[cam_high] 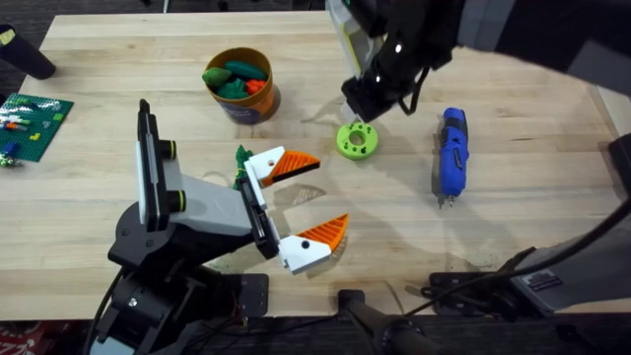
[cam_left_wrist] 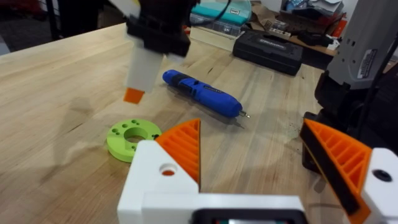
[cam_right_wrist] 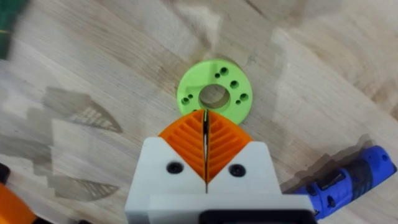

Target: Pick up the gripper from the table and insert it into the empty holder that is missing its gripper. Then pick up a screw, insert it into the mounting hole, and use the screwdriver to tighten it. Finally, clean up the table by picking up the vegetable and placing it into the bucket.

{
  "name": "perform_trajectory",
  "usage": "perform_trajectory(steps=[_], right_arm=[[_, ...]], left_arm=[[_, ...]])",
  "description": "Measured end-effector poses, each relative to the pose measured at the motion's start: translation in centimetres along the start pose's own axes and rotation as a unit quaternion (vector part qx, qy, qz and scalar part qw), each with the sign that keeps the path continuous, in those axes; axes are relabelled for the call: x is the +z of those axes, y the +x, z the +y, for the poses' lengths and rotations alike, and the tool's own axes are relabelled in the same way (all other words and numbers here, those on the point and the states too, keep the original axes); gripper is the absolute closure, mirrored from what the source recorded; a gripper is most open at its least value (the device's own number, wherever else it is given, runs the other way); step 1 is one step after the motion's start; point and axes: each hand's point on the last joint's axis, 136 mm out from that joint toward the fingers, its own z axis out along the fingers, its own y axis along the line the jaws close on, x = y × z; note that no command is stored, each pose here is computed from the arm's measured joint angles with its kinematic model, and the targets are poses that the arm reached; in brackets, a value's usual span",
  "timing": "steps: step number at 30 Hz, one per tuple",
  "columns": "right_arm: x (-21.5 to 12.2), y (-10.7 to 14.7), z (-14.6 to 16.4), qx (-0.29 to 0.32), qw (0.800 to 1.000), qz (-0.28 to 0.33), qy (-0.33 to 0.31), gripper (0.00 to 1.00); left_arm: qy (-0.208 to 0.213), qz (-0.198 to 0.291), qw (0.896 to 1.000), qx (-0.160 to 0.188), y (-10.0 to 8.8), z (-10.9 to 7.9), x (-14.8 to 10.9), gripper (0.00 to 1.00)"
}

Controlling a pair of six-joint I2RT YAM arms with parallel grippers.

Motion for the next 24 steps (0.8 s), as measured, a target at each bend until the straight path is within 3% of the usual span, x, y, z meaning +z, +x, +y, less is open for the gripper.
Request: perform_trajectory(steps=[11, 12, 16, 18, 19, 24], right_arm=[[-0.2, 0.0, 0.1, 0.0, 1.0, 0.003, -0.001, 0.971], [-0.2, 0.0, 0.0, 0.001, 1.0, 0.003, -0.001, 0.885], [-0.2, 0.0, 0.1, 0.0, 1.0, 0.003, -0.002, 0.3], [-0.2, 0.1, 0.1, -0.002, 1.0, 0.004, -0.002, 0.059], [-0.2, 0.1, 0.1, -0.002, 1.0, 0.005, -0.002, 0.018], [-0.2, 1.1, 0.1, -0.001, 1.0, 0.024, -0.002, 0.008]], left_arm=[[0.0, 0.0, 1.0, 0.0, 0.0, 0.0, 0.0, 0.015], [0.0, 0.0, 1.0, 0.0, 0.0, 0.0, 0.0, 0.015], [0.0, 0.0, 1.0, 0.0, 0.0, 0.0, 0.0, 0.015], [0.0, 0.0, 1.0, 0.0, 0.0, 0.0, 0.0, 0.015], [0.0, 0.0, 1.0, 0.0, 0.0, 0.0, 0.0, 0.015], [0.0, 0.0, 1.0, 0.0, 0.0, 0.0, 0.0, 0.015]])
